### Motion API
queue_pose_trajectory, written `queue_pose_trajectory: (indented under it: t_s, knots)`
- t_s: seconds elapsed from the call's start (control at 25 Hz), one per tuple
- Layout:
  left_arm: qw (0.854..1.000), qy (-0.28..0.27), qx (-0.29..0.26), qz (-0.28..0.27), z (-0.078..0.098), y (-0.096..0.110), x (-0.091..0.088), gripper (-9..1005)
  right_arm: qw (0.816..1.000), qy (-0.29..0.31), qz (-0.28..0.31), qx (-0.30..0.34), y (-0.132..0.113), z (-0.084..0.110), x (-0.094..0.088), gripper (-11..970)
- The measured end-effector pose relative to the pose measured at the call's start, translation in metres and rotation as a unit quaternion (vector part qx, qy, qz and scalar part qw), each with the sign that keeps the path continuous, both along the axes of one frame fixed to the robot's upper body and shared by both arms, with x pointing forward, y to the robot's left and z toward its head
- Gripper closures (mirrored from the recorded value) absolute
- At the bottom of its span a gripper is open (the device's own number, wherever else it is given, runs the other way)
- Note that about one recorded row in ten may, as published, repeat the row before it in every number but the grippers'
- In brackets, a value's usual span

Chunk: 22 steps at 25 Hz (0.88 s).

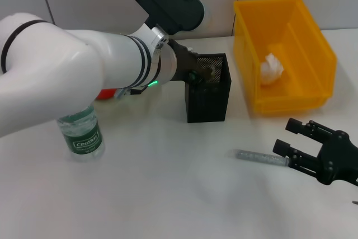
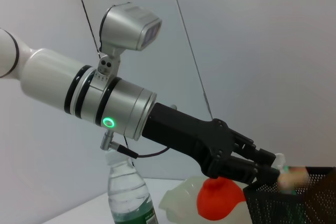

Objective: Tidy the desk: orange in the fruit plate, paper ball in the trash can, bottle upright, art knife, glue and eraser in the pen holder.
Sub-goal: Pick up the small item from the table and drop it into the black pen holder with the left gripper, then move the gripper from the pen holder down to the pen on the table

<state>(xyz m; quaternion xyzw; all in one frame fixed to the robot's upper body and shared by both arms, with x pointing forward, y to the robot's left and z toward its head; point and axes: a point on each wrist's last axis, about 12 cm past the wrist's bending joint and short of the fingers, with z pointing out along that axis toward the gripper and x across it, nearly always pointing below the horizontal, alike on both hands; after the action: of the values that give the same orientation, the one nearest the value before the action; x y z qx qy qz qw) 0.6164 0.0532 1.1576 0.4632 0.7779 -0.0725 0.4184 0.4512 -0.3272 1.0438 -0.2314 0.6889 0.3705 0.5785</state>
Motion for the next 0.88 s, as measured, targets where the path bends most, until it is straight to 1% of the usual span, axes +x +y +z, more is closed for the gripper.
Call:
queue_pose_trajectory:
  t_s: [0.16,0.28,0.4,0.56,0.6,0.72,0.88]
  knots:
    - [1.0,-0.002,-0.004,0.001,0.0,0.0,0.001,664,1.0,-0.001,0.001,0.001,0.0,0.0,0.0,268]
    - [1.0,-0.003,-0.007,0.001,0.001,-0.001,0.0,548,1.0,-0.001,0.002,0.001,0.001,0.0,0.001,268]
    - [1.0,-0.007,-0.024,-0.003,0.007,-0.005,-0.001,432,1.0,0.0,0.003,0.0,0.001,0.0,0.0,268]
    - [0.998,-0.025,-0.054,-0.016,0.022,-0.01,-0.006,246,1.0,0.002,0.003,0.0,0.0,-0.001,-0.002,268]
    - [0.997,-0.038,-0.061,-0.025,0.027,-0.01,-0.009,200,1.0,0.002,0.003,0.0,0.001,-0.001,-0.002,268]
    - [0.993,-0.074,-0.079,-0.054,0.04,-0.011,-0.023,198,1.0,0.004,0.004,0.001,0.002,-0.003,-0.002,268]
    - [0.989,-0.083,-0.103,-0.072,0.052,-0.008,-0.031,195,1.0,0.008,0.003,-0.001,0.003,-0.004,-0.001,268]
